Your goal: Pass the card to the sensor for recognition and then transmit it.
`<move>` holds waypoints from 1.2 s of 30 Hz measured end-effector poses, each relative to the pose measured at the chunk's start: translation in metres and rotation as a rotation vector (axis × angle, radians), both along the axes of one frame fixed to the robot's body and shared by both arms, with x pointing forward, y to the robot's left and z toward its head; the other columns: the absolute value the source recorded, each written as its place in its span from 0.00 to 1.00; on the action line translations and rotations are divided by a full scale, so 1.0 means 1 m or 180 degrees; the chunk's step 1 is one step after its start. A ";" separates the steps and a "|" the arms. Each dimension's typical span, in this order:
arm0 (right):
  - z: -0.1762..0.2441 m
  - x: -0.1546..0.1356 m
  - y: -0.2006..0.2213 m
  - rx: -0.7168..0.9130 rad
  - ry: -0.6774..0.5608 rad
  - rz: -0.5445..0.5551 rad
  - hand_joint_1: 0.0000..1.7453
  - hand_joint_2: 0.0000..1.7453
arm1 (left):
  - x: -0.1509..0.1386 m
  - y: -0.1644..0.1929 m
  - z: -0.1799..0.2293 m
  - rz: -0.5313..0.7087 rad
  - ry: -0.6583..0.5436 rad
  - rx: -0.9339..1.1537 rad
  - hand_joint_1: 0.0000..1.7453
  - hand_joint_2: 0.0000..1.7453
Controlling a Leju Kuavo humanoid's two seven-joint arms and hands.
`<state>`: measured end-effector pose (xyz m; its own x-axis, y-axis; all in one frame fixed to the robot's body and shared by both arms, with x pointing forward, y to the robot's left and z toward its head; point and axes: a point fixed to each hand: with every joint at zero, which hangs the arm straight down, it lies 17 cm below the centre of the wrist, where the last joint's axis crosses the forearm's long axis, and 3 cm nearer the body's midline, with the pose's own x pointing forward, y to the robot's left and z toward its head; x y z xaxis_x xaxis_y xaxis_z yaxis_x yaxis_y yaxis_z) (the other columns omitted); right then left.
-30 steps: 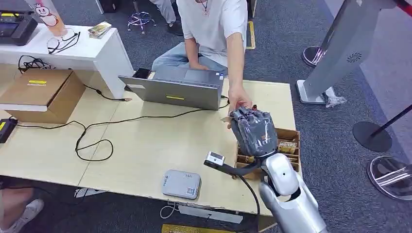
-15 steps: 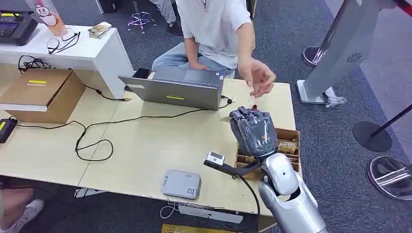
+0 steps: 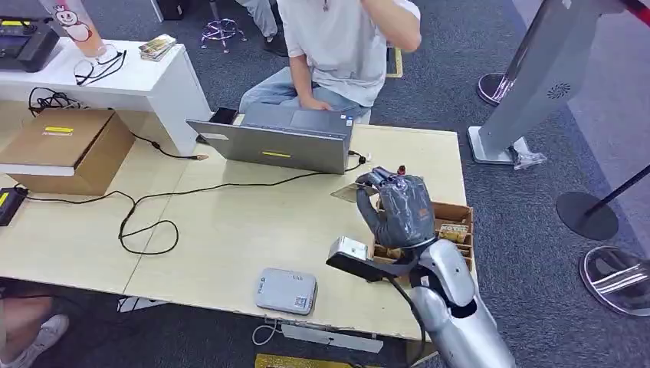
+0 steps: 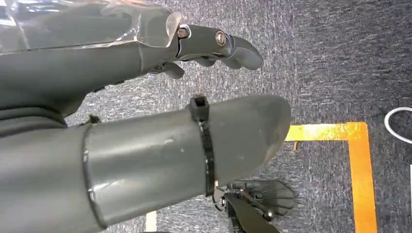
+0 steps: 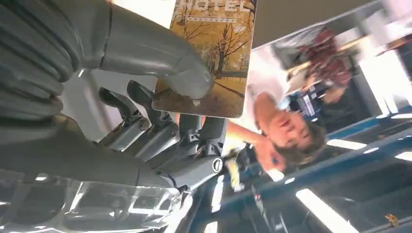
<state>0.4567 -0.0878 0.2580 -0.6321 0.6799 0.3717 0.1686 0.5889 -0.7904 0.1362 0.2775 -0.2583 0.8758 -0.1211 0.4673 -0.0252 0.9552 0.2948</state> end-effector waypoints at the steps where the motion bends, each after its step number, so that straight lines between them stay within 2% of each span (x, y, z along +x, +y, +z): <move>1: 0.002 -0.003 0.003 0.0079 0.0048 0.0092 1.00 1.00 | 0.000 0.000 0.000 0.0002 -0.0001 -0.0001 0.00 0.00; 9: 0.009 -0.036 0.031 0.0770 0.0678 0.1017 1.00 1.00 | 0.000 -0.001 0.000 -0.0003 0.0003 -0.0020 0.00 0.00; 16: 0.007 -0.055 0.044 0.1060 0.1089 0.1581 1.00 1.00 | 0.001 -0.002 0.000 -0.0008 0.0001 -0.0030 0.00 0.00; 30: -0.002 -0.091 0.069 0.1300 0.1664 0.2341 1.00 1.00 | 0.006 -0.002 0.001 -0.0013 -0.0022 -0.0035 0.00 0.00; 36: -0.014 -0.102 0.080 0.1247 0.1826 0.2485 1.00 1.00 | 0.007 -0.002 0.001 -0.0013 -0.0024 -0.0036 0.00 0.00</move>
